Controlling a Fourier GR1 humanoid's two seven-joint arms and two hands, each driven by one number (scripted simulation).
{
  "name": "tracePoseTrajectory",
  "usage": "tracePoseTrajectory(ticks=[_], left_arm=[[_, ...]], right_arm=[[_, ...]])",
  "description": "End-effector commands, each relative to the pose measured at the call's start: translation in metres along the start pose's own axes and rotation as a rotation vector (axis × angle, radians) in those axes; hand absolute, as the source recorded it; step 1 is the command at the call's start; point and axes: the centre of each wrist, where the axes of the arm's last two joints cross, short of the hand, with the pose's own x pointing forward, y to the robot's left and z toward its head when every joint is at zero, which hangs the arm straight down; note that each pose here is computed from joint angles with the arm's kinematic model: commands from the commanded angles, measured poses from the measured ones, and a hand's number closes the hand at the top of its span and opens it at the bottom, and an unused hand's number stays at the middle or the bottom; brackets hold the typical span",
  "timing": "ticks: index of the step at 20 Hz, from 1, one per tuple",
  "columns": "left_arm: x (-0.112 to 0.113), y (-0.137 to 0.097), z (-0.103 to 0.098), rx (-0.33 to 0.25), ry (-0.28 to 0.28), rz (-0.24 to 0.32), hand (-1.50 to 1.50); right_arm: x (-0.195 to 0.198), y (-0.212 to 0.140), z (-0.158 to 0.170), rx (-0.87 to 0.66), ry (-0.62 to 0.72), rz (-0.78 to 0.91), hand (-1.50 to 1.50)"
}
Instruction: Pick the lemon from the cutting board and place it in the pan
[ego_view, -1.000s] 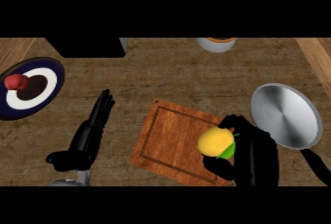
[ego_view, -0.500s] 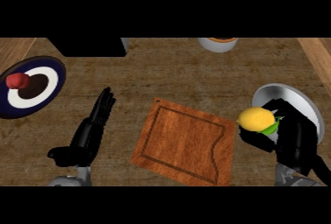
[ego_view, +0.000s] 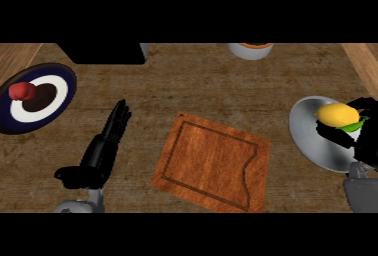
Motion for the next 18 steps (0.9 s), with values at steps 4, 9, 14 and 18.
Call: tracePoseTrajectory(ticks=[4, 9, 14, 18], left_arm=[[0.01, -0.014, 0.006, -0.004, 0.003, 0.018, 0.0], [0.003, -0.014, -0.015, 0.002, -0.009, 0.003, 0.0], [0.018, 0.002, -0.006, -0.057, -0.028, 0.008, 0.0], [0.0, -0.02, 0.011, -0.049, -0.007, 0.014, 0.0]], right_arm=[[-0.051, 0.008, -0.056, -0.072, 0.033, -0.047, 1.5], [-0.075, 0.016, -0.084, -0.071, 0.021, -0.053, 1.5], [-0.091, 0.033, -0.066, 0.435, 0.191, 0.133, -1.5], [-0.07, 0.05, -0.079, 0.53, 0.211, -0.085, -1.5]])
